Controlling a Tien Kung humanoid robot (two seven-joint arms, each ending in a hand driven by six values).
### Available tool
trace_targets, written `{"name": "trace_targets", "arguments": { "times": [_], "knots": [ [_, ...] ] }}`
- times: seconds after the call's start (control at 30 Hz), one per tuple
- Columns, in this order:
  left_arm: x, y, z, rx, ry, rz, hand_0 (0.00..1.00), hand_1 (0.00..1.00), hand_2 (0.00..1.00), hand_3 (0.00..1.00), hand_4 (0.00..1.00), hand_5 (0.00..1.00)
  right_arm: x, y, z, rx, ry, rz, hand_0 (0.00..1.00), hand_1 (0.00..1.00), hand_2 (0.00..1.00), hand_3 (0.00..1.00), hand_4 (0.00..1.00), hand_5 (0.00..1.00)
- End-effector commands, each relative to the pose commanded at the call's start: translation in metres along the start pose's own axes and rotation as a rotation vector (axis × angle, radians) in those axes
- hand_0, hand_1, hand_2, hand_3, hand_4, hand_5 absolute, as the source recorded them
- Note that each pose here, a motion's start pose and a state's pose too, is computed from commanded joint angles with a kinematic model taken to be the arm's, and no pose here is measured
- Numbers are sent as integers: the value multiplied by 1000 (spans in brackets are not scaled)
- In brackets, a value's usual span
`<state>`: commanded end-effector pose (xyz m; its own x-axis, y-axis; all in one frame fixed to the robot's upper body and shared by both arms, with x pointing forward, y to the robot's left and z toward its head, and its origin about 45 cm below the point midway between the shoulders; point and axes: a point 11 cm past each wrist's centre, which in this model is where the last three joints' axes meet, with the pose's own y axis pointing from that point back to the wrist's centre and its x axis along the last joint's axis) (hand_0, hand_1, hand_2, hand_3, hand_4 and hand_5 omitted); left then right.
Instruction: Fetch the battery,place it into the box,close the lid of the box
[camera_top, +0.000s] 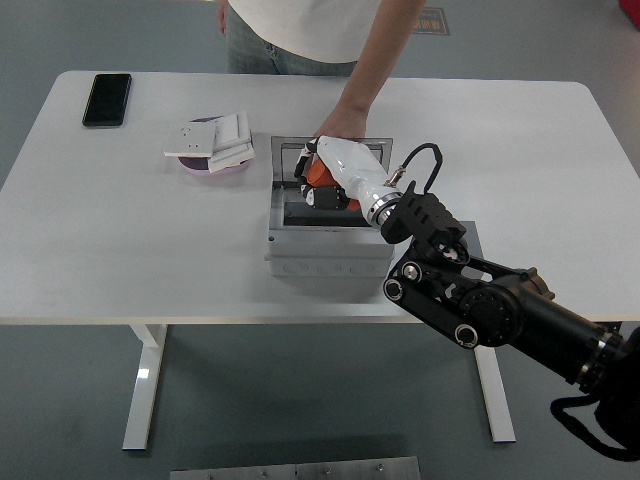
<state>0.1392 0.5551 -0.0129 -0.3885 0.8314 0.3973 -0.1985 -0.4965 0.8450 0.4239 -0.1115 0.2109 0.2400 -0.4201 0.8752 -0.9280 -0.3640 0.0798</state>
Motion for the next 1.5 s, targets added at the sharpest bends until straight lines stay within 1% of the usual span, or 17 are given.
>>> {"name": "trace_targets", "arguments": {
  "times": [0.07,0.37,0.67,0.9,1.27,1.5],
  "knots": [
    [0,0,0,0,1,0,585,752,598,549,565,73,-2,1,-1,5,6,-6,248,239,310,320,114,2],
    [1,0,1,-5,7,3,585,753,598,548,563,71,-22,7,-3,26,58,-80,252,238,309,318,114,2],
    [1,0,4,-14,10,2,587,754,598,548,562,71,-24,8,-3,34,85,-102,252,239,309,318,113,2],
    [1,0,4,-15,12,3,587,754,598,547,560,71,-30,10,-4,42,129,-140,251,238,308,318,114,2],
    [2,0,4,-14,11,5,587,755,599,549,559,70,-25,8,-5,41,205,-178,253,239,309,320,123,2],
    [2,1,6,-15,7,5,587,755,599,548,559,70,-20,6,-3,34,207,-174,253,239,310,319,123,2]
  ]
}}
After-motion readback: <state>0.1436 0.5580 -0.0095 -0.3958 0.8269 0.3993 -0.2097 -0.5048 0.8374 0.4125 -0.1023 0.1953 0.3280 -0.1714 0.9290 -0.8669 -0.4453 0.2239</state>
